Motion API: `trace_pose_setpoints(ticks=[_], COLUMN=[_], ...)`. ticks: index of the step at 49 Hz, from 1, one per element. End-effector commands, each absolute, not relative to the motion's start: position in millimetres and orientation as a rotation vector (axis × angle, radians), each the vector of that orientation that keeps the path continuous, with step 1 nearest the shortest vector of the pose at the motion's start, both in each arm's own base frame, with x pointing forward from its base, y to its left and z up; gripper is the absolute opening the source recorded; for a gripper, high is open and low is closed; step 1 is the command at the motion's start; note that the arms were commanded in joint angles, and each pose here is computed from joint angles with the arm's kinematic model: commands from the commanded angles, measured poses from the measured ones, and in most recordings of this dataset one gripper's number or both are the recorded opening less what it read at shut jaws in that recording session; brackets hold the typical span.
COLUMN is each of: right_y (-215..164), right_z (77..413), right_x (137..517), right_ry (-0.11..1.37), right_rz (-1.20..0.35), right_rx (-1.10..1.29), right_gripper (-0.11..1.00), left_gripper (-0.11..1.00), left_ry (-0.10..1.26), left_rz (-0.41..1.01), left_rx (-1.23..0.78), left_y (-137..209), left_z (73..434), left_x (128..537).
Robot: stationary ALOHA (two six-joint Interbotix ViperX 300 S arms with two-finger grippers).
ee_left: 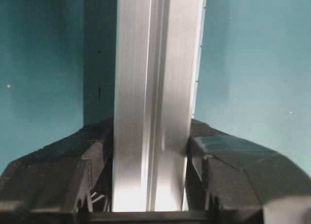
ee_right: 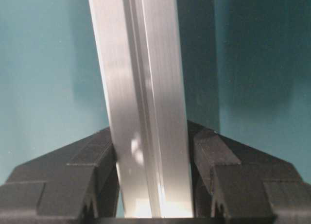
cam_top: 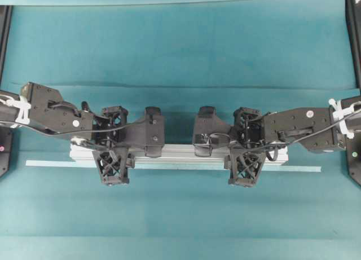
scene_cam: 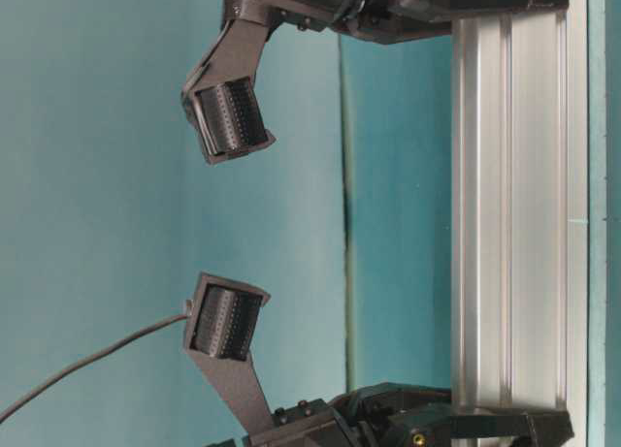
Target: Lift the metal rail with both hands.
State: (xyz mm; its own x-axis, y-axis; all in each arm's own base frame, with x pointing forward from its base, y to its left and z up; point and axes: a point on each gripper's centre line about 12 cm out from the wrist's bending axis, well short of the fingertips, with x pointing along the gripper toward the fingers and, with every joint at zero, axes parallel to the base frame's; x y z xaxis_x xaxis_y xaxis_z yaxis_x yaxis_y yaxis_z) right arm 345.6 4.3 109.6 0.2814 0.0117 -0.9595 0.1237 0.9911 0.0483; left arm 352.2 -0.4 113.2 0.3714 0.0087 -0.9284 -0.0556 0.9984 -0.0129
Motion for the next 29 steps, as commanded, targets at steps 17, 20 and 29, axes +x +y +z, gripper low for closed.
trace_pose_setpoints(ticks=[17, 20, 29], right_y=[1.2, 0.7, 0.2], right_z=[106.3, 106.6, 106.6], right_x=[346.6, 347.4, 347.4], right_ry=[1.271, 1.263, 1.263], right_rz=[-0.089, -0.09, -0.091], right_rx=[0.139, 0.14, 0.143], right_gripper=[0.38, 0.38, 0.38], left_gripper=[0.36, 0.36, 0.36], left_ry=[1.13, 1.127, 1.133], left_rz=[0.043, 0.041, 0.042], left_rx=[-0.052, -0.05, -0.051], left_y=[0.0, 0.0, 0.5], left_z=[117.4, 117.6, 114.7], left_x=[359.9, 360.3, 359.6])
